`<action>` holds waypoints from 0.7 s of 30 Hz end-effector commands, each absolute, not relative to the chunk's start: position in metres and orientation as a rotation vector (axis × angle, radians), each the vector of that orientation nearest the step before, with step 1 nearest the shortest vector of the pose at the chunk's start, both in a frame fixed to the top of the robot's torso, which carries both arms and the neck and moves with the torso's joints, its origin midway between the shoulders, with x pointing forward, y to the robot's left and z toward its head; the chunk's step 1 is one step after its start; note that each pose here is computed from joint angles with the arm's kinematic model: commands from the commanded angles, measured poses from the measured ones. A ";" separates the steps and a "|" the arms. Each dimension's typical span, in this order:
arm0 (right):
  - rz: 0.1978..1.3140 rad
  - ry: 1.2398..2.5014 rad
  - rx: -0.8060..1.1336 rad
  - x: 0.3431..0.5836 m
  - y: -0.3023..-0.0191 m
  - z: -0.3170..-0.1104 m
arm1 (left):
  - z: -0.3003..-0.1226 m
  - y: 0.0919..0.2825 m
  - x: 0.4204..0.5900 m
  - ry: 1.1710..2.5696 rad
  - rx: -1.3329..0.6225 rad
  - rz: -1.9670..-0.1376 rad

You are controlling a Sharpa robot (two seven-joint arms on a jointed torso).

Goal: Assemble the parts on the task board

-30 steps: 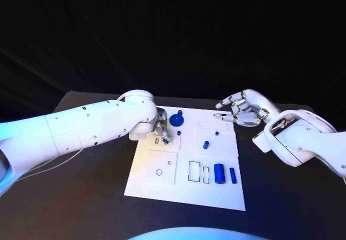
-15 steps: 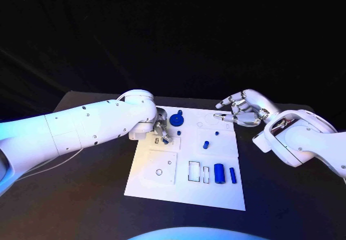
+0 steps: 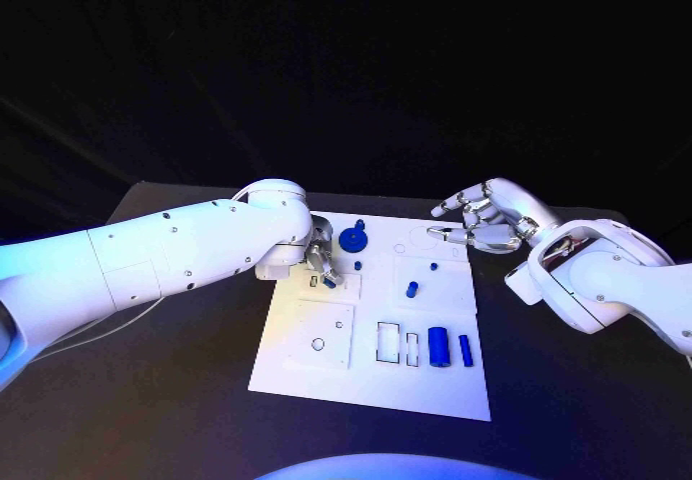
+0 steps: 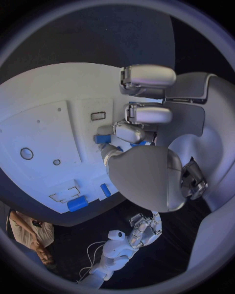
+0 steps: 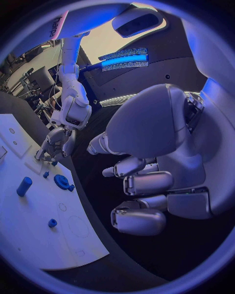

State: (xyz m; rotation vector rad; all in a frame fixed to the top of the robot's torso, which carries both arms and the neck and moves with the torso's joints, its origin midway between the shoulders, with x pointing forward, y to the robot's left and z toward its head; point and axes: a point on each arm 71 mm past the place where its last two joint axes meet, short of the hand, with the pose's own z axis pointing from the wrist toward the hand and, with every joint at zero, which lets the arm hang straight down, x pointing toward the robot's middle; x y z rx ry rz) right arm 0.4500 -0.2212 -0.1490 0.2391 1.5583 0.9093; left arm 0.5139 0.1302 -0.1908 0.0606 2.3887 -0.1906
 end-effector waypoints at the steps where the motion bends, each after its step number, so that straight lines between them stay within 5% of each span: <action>1: 0.911 1.567 0.219 0.449 -0.220 -0.150 | -0.192 0.133 0.513 2.405 0.060 -0.125; 21: 0.914 1.567 0.217 0.449 -0.219 -0.150 | -0.193 0.132 0.513 2.409 0.053 -0.129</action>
